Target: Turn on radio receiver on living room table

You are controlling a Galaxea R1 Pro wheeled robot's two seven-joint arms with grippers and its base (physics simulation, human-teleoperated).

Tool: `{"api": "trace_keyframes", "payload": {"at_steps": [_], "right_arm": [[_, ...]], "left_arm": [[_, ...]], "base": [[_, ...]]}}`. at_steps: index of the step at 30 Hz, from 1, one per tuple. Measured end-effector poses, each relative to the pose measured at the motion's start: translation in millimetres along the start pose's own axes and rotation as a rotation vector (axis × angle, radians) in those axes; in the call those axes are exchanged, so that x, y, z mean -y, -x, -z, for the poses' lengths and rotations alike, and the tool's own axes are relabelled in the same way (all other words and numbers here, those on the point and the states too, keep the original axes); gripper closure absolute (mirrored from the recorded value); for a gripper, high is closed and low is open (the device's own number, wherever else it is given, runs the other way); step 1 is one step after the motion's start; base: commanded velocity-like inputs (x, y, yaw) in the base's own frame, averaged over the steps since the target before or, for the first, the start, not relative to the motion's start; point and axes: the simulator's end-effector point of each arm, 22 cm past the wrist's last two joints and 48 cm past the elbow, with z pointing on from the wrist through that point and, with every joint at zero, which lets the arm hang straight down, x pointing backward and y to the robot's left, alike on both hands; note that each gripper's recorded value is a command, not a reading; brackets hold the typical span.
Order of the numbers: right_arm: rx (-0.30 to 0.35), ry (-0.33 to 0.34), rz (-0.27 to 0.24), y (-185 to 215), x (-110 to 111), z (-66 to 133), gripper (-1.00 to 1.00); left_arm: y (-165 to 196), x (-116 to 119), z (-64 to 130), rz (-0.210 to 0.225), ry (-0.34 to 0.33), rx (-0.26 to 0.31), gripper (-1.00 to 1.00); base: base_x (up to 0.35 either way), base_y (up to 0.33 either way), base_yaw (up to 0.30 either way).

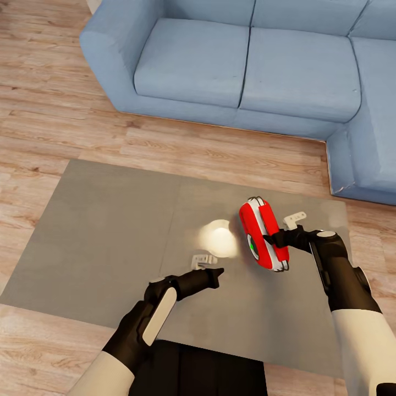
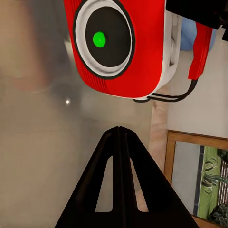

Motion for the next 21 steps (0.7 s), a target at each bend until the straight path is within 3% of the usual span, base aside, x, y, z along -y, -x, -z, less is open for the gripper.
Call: {"api": "trace_keyframes", "payload": {"at_steps": [3, 4, 6, 17, 18, 21], "right_arm": [[-0.059, 0.040, -0.030, -27, -9, -12.7, 1.00], [-0.056, 0.036, -0.022, -27, -8, -12.8, 1.00], [-0.045, 0.062, -0.055, -25, -14, -13.7, 1.00], [-0.042, 0.062, -0.058, -26, -13, -14.7, 1.00], [-0.042, 0.062, -0.058, -26, -13, -14.8, -1.00], [-0.041, 0.063, -0.060, -26, -13, -14.6, -1.00]], "left_arm": [[0, 0, -0.2, 0.000, 0.000, 0.000, 1.00], [0, 0, -0.1, 0.000, 0.000, 0.000, 1.00], [0, 0, 0.0, -0.001, 0.000, 0.000, 1.00], [0, 0, 0.0, -0.002, 0.002, -0.001, 1.00], [0, 0, 0.0, -0.002, 0.002, -0.001, 1.00], [0, 0, 0.0, -0.003, 0.001, 0.000, 1.00]], "base": [[0.000, 0.000, 0.000], [0.000, 0.000, 0.000], [0.000, 0.000, 0.000], [0.000, 0.000, 0.000], [0.000, 0.000, 0.000], [0.000, 0.000, 0.000]]}}
